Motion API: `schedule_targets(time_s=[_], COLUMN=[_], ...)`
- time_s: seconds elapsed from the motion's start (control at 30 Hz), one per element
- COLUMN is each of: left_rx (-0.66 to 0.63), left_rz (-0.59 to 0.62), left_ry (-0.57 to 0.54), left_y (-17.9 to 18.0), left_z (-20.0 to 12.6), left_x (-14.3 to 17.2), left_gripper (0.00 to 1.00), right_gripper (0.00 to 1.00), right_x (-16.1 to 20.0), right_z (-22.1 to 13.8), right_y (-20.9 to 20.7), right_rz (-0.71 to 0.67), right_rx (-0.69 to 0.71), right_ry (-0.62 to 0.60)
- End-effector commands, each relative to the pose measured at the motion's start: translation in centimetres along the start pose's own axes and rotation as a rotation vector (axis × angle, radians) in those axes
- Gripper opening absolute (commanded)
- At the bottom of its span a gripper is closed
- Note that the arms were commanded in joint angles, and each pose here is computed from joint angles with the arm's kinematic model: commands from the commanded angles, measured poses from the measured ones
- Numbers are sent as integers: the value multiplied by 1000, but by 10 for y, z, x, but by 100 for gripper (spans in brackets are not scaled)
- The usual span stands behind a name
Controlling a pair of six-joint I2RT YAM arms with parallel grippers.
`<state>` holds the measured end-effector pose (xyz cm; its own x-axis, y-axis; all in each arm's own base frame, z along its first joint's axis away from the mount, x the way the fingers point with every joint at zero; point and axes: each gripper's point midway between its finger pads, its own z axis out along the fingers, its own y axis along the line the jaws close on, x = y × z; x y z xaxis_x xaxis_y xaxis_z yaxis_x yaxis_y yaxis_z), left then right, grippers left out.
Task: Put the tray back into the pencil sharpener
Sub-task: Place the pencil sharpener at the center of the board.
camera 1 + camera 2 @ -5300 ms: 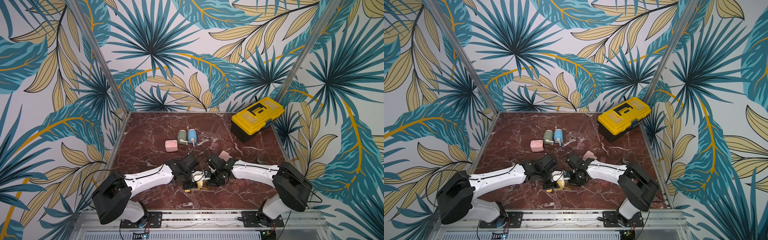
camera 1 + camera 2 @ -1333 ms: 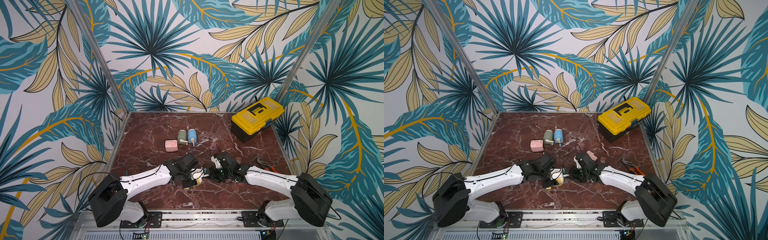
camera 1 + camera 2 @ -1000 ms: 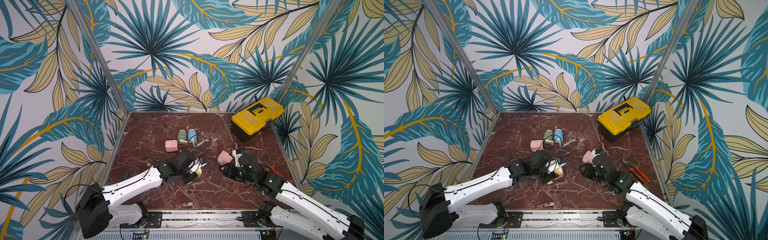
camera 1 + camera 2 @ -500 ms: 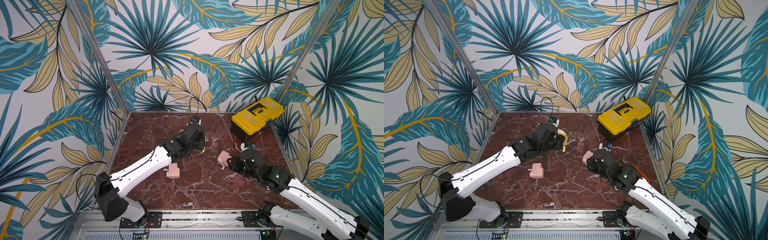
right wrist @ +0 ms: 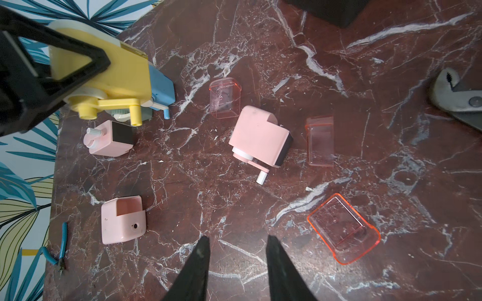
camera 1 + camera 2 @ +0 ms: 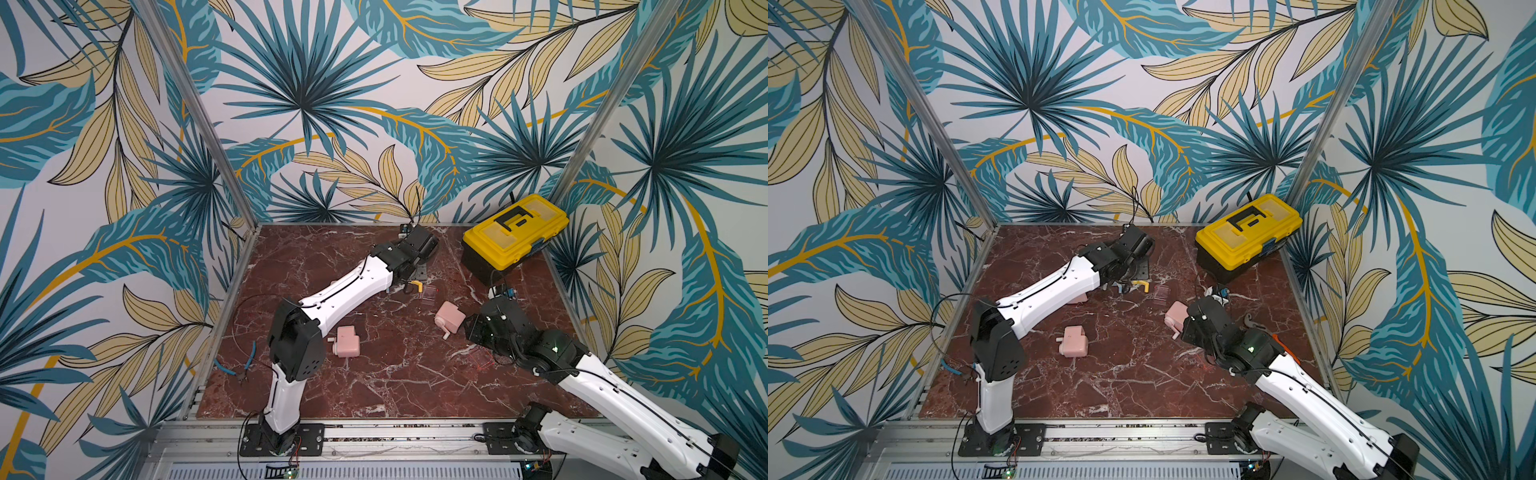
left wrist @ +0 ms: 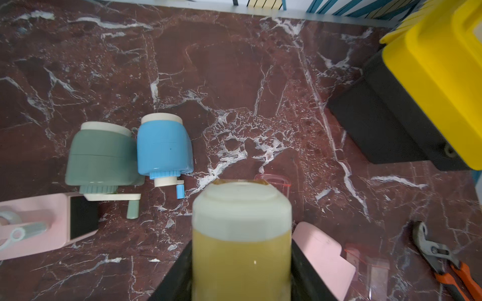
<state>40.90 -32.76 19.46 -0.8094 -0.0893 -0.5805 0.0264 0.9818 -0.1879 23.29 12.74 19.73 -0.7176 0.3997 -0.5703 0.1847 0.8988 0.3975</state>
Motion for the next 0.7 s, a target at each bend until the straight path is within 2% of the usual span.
schedule_targets(time_s=[0.0, 0.13, 0.67], left_rx=[-59, -100, -161], left_rz=[-23, -70, -18], left_ry=[44, 96, 137], left_y=[9, 19, 25], left_z=[11, 40, 107], left_x=[-1, 4, 9], left_gripper=[0, 0, 0], right_gripper=[38, 38, 38], right_x=[-4, -7, -15], right_z=[0, 6, 22], right_y=[-5, -2, 2], right_rz=[-18, -21, -6], right_rx=[30, 38, 53], right_ry=[3, 20, 70])
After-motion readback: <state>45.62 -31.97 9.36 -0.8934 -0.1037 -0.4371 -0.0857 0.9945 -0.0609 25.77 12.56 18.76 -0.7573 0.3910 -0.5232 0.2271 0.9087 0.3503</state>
